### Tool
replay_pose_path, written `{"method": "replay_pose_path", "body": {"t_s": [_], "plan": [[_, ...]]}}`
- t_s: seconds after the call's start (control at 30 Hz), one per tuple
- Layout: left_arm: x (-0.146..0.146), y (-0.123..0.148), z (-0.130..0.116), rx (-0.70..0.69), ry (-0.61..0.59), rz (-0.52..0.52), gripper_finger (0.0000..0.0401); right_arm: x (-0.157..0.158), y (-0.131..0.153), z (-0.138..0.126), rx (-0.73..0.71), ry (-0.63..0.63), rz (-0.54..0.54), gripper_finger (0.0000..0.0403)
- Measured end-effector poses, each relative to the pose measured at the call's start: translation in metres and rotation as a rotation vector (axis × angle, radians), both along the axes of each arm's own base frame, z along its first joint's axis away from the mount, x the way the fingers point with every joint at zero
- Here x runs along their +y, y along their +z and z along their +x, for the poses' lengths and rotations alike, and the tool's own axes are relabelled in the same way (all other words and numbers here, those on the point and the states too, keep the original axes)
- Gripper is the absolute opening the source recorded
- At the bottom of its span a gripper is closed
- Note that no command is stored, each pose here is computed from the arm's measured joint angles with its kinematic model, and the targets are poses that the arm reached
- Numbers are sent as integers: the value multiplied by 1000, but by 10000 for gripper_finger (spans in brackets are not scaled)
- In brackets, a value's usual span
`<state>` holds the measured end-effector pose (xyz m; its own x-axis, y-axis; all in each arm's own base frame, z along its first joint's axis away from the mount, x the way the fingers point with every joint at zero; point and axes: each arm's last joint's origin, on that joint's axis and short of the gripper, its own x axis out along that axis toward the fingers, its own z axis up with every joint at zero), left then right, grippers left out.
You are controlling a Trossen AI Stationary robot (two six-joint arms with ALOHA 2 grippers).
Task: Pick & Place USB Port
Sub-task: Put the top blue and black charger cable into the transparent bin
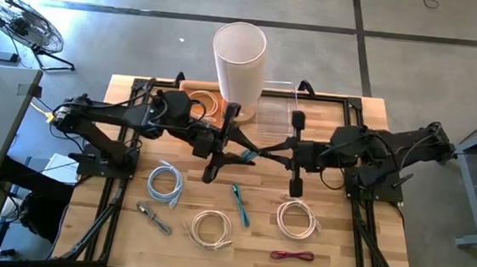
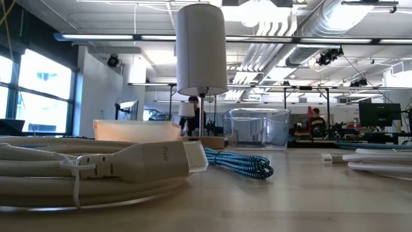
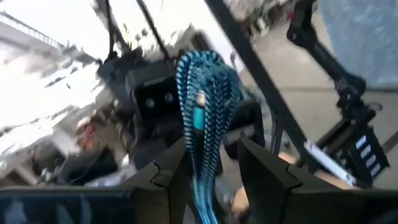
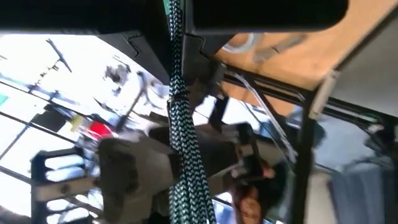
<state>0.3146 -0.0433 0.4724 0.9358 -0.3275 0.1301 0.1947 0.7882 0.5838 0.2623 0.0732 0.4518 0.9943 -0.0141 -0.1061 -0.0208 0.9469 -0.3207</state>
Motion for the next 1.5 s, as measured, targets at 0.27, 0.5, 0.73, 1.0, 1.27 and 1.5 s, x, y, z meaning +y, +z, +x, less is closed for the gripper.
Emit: {"method": "replay_pose_path", "body": {"t_s": [0.27, 0.5, 0.73, 1.0, 1.27, 1.5], "plan": [[5, 7, -48, 164, 244, 87, 131, -11, -12, -29, 163, -329, 91, 7], [0, 10, -92, 263, 526, 133, 131, -46, -30, -35, 253, -657, 292, 7], [-7, 6, -113, 328, 736, 180, 131, -78, -39, -29, 313, -754, 364, 7], [-7, -10, -121, 466, 806, 192, 131, -108, -56, -27, 455, -825, 496, 7], [-6, -19, -125, 542, 816, 192, 131, -132, -70, -21, 537, -924, 529, 7], [-5, -22, -128, 581, 813, 226, 131, -153, -77, -35, 590, -1076, 615, 7]]}}
